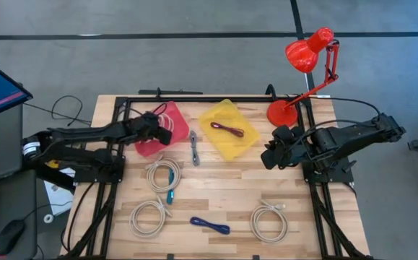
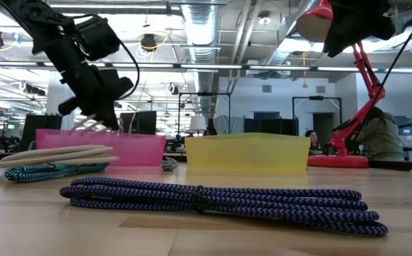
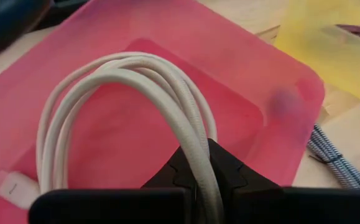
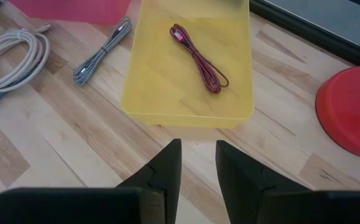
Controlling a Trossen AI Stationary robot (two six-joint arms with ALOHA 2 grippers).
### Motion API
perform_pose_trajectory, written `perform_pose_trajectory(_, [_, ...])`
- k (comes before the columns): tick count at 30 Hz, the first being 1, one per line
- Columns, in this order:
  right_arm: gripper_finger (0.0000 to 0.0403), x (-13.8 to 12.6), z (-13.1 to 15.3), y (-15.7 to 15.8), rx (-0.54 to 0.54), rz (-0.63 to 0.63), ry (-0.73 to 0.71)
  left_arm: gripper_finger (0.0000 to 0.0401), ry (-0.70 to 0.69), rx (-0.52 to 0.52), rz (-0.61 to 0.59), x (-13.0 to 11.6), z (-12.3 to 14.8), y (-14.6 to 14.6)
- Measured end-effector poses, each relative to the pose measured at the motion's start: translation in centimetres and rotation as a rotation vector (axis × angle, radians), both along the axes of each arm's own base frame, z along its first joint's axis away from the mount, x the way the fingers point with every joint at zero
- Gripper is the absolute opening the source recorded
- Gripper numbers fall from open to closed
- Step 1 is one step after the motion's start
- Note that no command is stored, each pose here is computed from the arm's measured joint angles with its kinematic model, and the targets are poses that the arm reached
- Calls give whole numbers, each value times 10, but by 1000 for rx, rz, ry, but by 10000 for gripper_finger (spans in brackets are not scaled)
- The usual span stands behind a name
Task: Pick & Place USB Port
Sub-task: Put the white HDMI cable into the pink transparent bin, then put the black charger cable into the yellow transparent bin
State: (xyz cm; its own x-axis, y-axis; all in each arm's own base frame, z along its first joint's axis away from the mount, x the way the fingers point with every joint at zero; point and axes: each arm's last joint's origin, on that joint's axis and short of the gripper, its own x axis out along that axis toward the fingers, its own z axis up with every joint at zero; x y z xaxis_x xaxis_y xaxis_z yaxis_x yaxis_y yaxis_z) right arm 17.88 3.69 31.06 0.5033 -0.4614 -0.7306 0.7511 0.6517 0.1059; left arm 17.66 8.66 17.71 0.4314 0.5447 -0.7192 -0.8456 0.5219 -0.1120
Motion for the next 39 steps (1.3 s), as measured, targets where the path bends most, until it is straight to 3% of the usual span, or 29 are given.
perform_pose_trajectory(8, [91,0,0,0,0,0,0,17,12,-18,14,7,-10,3])
perform_pose_trajectory(17, [91,0,0,0,0,1,1,92,5,-22,22,8,-10,3])
perform_pose_trajectory(24, [91,0,0,0,-7,11,9,122,-49,-39,-20,7,-3,1])
perform_pose_trajectory(31, [91,0,0,0,-16,28,19,117,-185,-38,-112,-1,20,-5])
perform_pose_trajectory(39, [91,0,0,0,-27,49,32,100,-476,-48,-303,-15,58,-19])
